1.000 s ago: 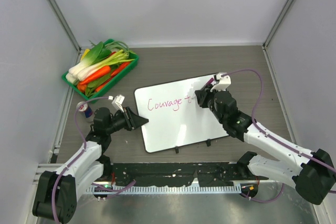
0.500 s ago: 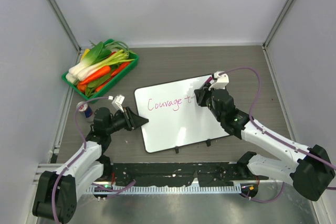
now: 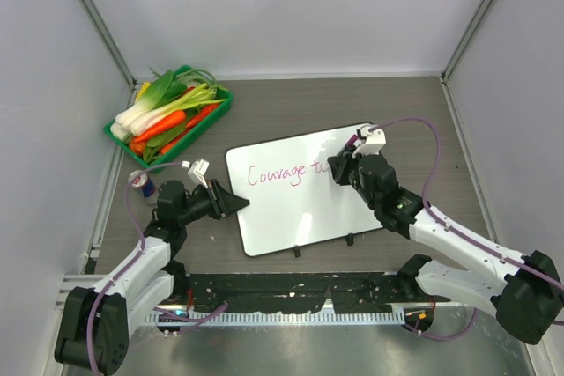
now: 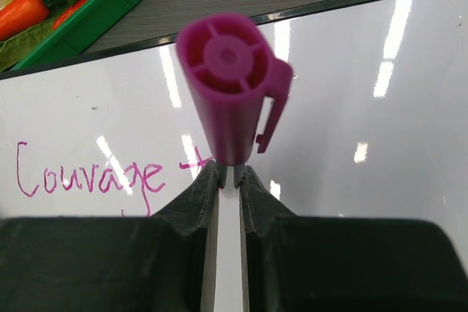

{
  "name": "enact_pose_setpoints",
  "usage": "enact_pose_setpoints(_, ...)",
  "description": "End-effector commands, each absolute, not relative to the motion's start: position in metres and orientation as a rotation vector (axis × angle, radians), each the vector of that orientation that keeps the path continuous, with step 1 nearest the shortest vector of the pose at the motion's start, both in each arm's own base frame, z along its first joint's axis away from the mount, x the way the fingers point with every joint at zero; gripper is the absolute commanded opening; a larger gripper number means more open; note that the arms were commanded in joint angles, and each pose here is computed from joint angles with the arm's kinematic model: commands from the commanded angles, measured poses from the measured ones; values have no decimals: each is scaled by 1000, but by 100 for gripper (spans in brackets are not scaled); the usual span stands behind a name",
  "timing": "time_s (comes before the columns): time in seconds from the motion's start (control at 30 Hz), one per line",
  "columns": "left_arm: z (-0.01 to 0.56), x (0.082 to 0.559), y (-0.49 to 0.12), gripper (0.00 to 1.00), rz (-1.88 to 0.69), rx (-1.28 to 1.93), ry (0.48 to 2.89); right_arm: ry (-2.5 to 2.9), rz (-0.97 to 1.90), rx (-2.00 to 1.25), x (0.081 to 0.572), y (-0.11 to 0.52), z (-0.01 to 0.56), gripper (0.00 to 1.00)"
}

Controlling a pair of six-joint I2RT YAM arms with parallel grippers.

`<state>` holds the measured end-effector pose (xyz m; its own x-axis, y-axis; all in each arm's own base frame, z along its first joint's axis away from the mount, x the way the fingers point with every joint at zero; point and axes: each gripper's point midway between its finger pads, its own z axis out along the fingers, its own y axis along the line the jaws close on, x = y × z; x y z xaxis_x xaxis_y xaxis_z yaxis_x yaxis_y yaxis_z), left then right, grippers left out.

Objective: Write a sentence on the whiteboard
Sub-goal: Write on the whiteboard at the whiteboard stand.

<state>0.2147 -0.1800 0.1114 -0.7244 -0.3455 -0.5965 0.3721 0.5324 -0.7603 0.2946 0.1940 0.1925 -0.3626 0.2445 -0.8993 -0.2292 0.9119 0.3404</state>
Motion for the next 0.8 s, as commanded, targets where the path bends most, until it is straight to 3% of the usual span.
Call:
enact_pose_setpoints(0.0,115,222,-178,0,-1198,61,1997,1880,444,28,294,182,190,2)
enact_pose_setpoints(0.77,115,221,-178,0,-1201,63,1997,1813,466,43,320,198,224,1)
